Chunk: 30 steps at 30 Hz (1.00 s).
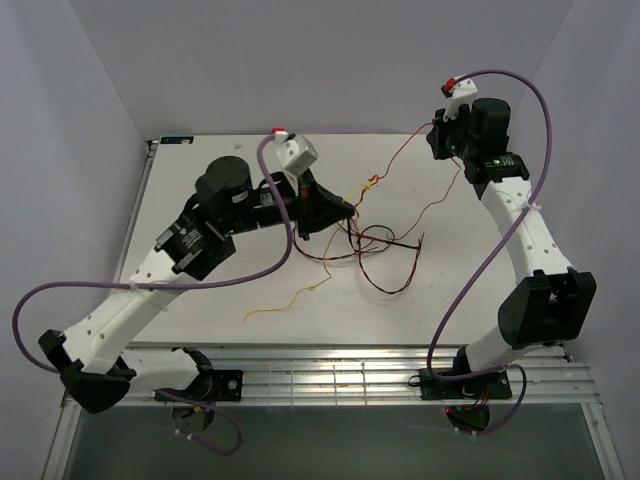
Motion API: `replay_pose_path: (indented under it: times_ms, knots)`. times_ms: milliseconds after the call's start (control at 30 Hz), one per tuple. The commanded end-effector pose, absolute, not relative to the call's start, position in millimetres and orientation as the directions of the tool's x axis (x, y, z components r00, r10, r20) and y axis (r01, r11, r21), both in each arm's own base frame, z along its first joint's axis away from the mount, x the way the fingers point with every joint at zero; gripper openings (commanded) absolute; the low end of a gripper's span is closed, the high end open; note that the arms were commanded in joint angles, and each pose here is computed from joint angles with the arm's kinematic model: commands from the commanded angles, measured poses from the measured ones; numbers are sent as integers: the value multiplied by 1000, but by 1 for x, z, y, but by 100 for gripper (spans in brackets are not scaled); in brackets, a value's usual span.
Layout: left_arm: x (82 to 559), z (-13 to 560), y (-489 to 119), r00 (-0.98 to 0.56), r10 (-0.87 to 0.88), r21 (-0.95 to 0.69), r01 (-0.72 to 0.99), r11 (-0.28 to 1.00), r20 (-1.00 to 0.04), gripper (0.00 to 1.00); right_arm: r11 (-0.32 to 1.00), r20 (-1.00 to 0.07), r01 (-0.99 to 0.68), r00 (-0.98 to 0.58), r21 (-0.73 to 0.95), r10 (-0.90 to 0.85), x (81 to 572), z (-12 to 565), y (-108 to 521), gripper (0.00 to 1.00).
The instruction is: Untangle the cables
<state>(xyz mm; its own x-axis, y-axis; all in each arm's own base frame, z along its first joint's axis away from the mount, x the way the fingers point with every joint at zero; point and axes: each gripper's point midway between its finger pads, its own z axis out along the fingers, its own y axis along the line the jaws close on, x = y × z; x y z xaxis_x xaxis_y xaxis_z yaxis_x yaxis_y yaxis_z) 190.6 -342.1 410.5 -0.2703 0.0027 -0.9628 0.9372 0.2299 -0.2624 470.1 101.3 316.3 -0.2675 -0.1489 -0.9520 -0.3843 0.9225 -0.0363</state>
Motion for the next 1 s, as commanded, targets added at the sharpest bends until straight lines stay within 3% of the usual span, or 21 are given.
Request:
replay_pose_path:
  times_ms: [0, 100, 167, 233, 267, 300, 433, 600, 700, 800, 967]
  knots:
    - [215, 484, -302, -125, -208, -209, 868, 450, -970, 0, 926, -971, -363, -163, -105, -174, 456, 361, 90, 8]
    - [243, 510, -261, -38, -328, -254, 717, 649, -944, 0, 901, -966, -415, -158, -124, -206, 428, 367, 94, 8]
    - [292, 497, -225, -13, -344, -312, 456, 833, -939, 0, 883, -972, -454, -129, -117, -195, 405, 371, 99, 8]
    - [335, 474, -176, -50, -359, -361, 233, 903, -932, 0, 873, -974, -480, -143, -89, -177, 385, 356, 103, 8]
    - [349, 479, -171, -77, -388, -394, 257, 882, -918, 0, 877, -974, -473, -145, -89, -176, 382, 354, 101, 8]
    - [374, 479, -122, -55, -420, -422, 179, 889, -906, 0, 882, -973, -462, -150, -90, -178, 379, 352, 98, 8]
    - [406, 462, -122, -178, -450, -483, 250, 839, -875, 0, 889, -961, -450, -201, -84, -193, 373, 342, 94, 8]
    - [437, 352, -166, -500, -383, -561, 272, 782, -777, 0, 903, -949, -420, -240, -88, -204, 374, 324, 87, 8]
    - [430, 325, -180, -566, -319, -559, 319, 765, -760, 0, 944, -929, -312, -305, -110, -209, 385, 307, 66, 8]
    - [410, 298, -216, -609, -210, -519, 389, 761, -765, 0, 922, -915, -382, -346, -62, -205, 386, 291, 80, 8]
    - [393, 253, -248, -669, -89, -438, 374, 817, -738, 0, 843, -948, -538, -262, -12, -180, 378, 305, 113, 8]
